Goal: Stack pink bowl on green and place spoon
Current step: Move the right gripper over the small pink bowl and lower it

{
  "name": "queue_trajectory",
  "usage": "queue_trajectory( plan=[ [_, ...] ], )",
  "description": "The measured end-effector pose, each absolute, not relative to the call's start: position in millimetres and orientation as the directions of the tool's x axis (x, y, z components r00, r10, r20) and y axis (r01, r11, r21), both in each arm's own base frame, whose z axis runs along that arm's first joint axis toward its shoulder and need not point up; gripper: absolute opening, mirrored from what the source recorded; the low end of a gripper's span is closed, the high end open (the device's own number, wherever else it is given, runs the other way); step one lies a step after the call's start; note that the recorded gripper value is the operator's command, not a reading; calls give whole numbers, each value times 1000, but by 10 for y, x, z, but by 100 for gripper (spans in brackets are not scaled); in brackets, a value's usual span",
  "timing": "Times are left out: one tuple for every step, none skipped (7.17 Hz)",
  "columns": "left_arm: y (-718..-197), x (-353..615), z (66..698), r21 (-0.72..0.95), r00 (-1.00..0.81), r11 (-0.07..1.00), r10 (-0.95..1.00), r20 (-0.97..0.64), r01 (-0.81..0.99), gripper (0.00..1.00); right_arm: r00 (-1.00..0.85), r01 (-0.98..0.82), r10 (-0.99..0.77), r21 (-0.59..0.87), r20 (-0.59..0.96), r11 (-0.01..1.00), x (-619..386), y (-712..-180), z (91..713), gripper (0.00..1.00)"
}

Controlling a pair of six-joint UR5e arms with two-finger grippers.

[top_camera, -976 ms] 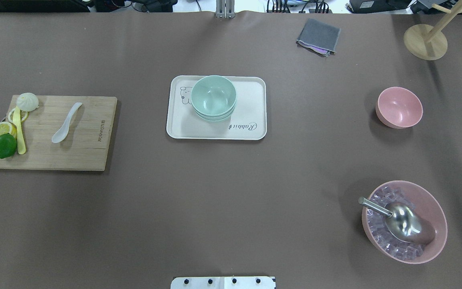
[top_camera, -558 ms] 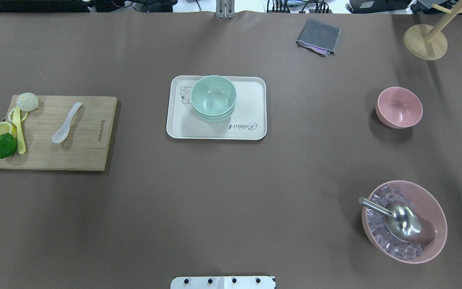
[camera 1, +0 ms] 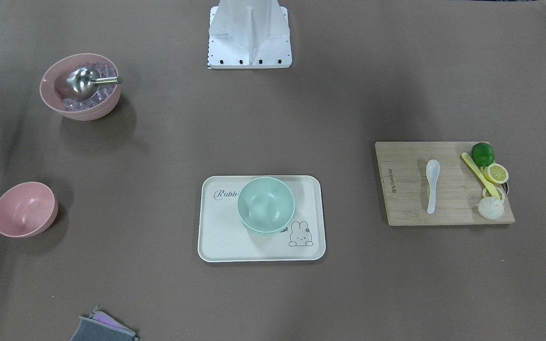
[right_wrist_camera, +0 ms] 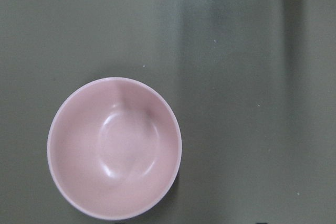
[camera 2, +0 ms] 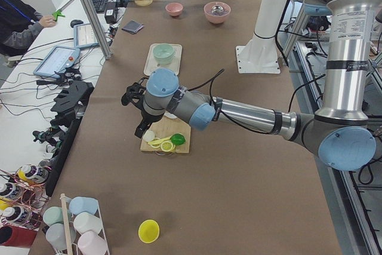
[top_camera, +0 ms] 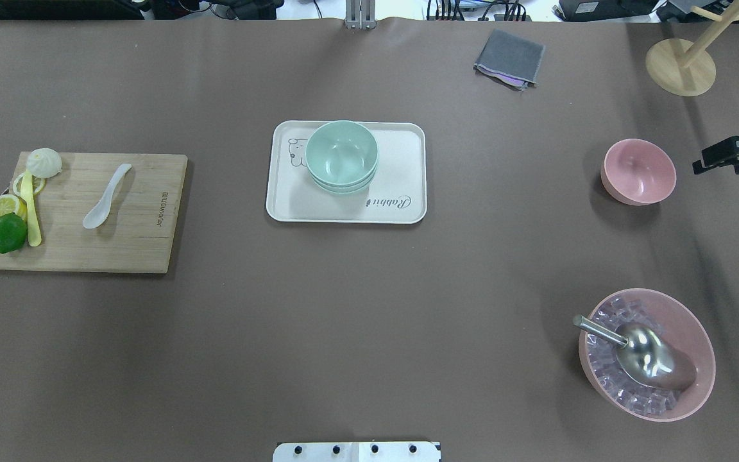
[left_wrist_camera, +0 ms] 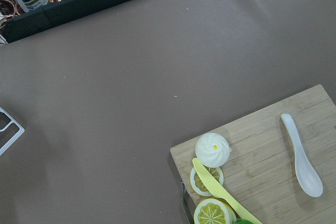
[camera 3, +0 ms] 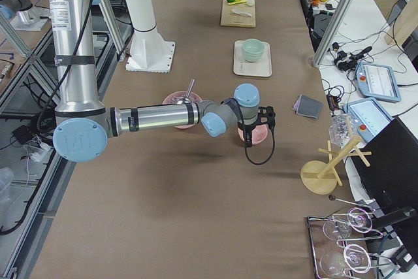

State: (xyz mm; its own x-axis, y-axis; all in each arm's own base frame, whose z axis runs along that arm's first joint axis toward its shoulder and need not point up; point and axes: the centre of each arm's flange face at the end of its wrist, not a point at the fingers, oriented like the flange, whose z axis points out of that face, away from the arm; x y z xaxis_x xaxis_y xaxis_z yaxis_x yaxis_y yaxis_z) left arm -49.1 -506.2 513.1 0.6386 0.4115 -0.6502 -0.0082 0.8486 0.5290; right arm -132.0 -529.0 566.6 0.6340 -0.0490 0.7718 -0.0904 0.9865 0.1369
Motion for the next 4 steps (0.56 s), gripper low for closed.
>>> queue_trajectory(
  plan=[
    [-5059,-491,5131,529,639,848,412,-650,-8,98,637,-111,-34,136,770,984,-1520,-5374,5765,67],
    [-5059,-491,5129,530,639,848,413,-650,-9,98,639,-119,-28,134,769,984,-1660,-5420,5797,64],
    [-5059,-491,5129,530,639,848,413,-649,-9,98,641,-118,-26,133,767,984,-1739,-5432,5815,64],
    [-5059,-491,5128,530,639,848,413,-649,-9,98,644,-116,-25,130,765,985,-1784,-5433,5839,60]
  ],
)
